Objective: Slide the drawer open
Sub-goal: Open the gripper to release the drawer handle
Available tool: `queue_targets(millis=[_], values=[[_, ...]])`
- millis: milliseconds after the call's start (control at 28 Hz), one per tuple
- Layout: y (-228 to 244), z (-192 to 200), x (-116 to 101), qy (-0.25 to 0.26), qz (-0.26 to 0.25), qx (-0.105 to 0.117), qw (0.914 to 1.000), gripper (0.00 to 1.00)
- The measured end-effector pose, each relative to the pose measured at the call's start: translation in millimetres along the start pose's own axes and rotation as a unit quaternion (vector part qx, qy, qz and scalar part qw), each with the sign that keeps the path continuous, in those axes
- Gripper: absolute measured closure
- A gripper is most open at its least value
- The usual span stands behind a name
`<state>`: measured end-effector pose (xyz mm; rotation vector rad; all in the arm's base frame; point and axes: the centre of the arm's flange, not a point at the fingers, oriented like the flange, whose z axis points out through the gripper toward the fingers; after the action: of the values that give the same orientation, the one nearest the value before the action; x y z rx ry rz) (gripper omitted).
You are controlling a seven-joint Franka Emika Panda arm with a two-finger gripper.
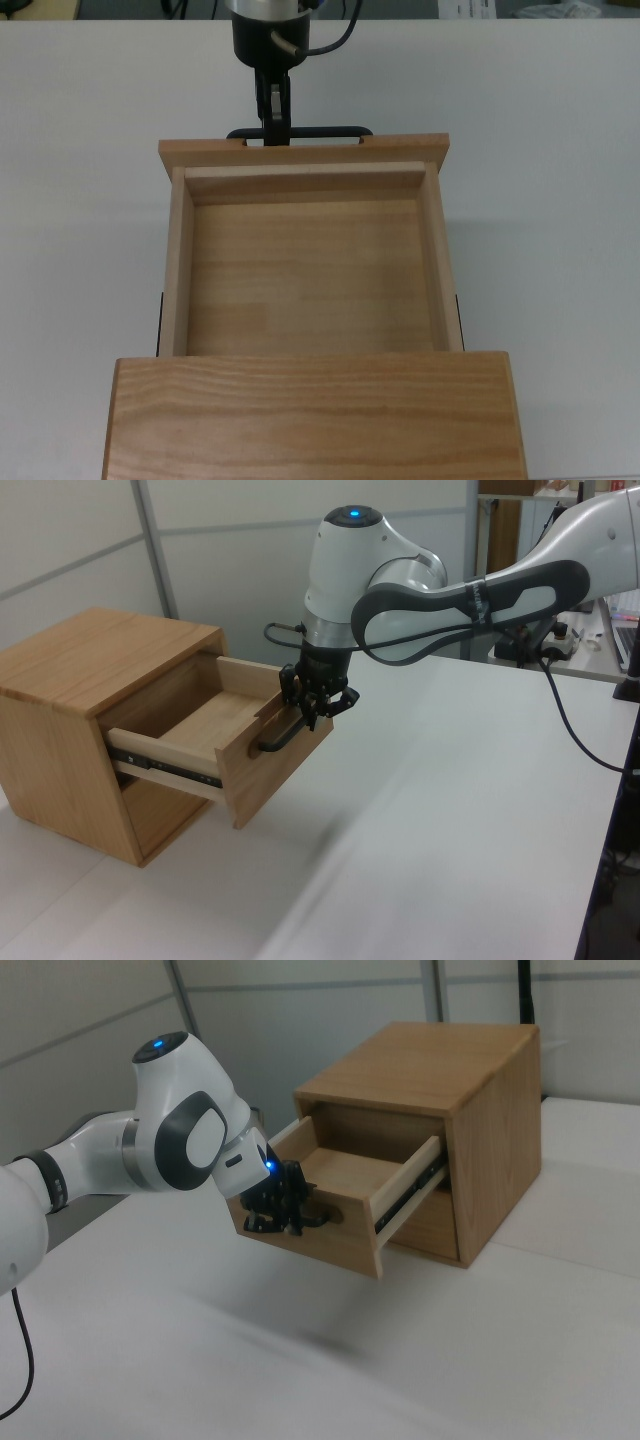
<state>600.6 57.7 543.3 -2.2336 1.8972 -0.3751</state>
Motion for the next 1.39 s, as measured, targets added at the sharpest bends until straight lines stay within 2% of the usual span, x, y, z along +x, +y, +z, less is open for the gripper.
queue_targets(millis=[786, 857, 1000, 1036, 1143, 1321, 1357, 1393], values=[[7.5, -4.2, 7.4, -0.011, -0.007, -0.016, 0.9998, 0.93], [8.9, -3.5, 8.1, -0.015, -0.011, -0.023, 0.9996, 0.93], [14.5, -0.2, 6.3, -0.020, -0.032, -0.048, 0.9981, 0.78], [15.0, -0.1, 6.4, -0.020, -0.037, -0.051, 0.9978, 0.70], [16.6, -0.3, 7.8, -0.019, -0.048, -0.060, 0.9969, 0.56], [18.9, 0.9, 9.1, -0.019, -0.059, -0.070, 0.9956, 0.41], [19.6, 1.4, 9.5, -0.019, -0.063, -0.073, 0.9952, 0.33], [20.1, 1.7, 9.8, -0.019, -0.065, -0.074, 0.9949, 0.31]])
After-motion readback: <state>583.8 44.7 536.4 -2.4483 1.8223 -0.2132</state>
